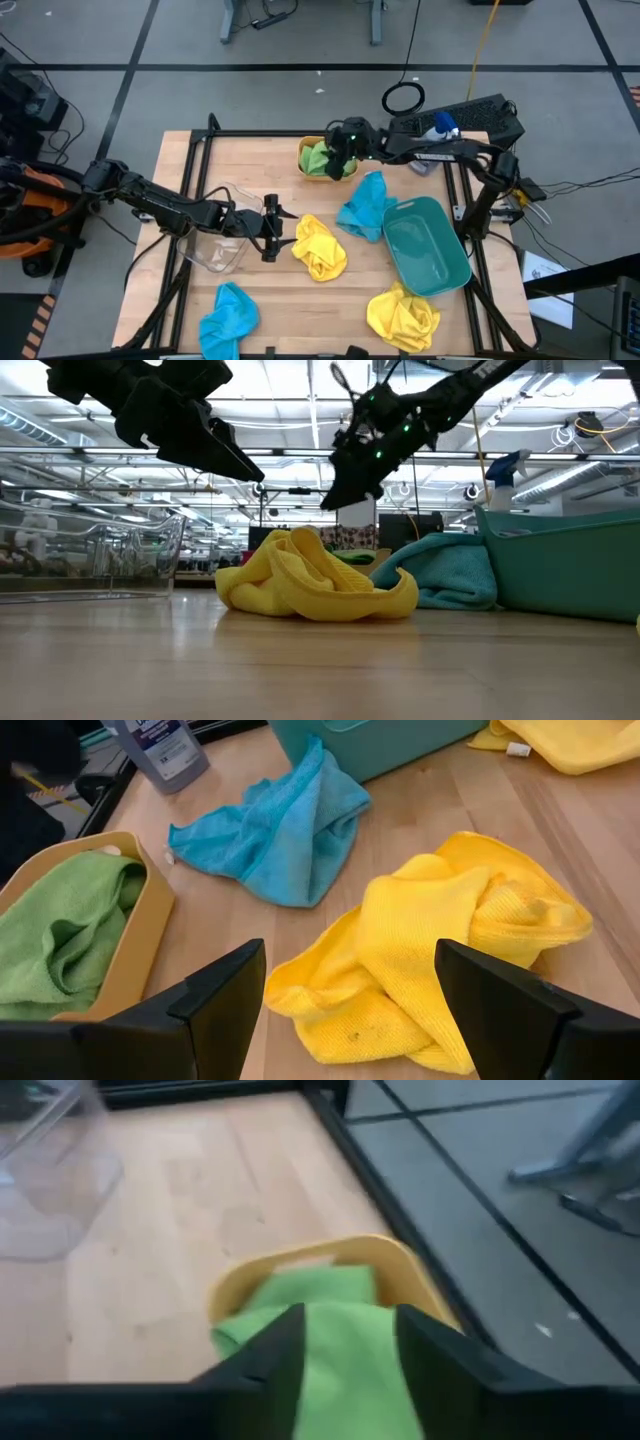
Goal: Sort microfiber towel by color & place in baskets
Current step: Put the green microfiber cloth into the orange bin
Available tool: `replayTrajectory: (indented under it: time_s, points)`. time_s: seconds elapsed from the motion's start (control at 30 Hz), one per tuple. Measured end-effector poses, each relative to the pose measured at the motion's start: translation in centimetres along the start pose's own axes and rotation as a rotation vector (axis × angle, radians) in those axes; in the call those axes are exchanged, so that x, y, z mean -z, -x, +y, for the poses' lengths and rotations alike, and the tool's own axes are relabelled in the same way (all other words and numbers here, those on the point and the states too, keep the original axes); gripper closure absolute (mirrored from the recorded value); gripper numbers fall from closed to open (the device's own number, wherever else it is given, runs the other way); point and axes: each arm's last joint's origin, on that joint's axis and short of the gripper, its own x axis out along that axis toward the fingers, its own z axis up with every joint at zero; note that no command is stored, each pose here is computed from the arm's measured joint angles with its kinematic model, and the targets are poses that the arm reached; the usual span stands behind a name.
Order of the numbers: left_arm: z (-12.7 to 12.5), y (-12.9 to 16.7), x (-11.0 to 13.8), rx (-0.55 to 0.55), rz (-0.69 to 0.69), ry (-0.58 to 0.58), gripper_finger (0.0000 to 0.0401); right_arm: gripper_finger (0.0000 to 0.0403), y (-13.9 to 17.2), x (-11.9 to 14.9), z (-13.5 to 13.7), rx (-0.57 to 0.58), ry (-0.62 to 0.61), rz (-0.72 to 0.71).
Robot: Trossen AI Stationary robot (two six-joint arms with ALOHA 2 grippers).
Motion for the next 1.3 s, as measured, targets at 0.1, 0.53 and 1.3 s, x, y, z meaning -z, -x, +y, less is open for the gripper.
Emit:
replayTrajectory:
  time_s: [0.1,0.53,1.3]
  points:
    - [0.0,0.0,0.0,0.0,0.001,0.001,0.0104,0.0361,-2.0,1.5,0.3,-0.042,-0.001,0.041]
    - [0.0,0.0,0.0,0.001,0.004,0.0,0.0104,0.0402,-7.7,6.9,0.9,-0.052,-0.048,0.192]
    - [0.0,0.0,0.0,0.007,0.004,0.001,0.0104,0.0403,-5.0,5.2,-1.8,0.139,-0.029,0.205]
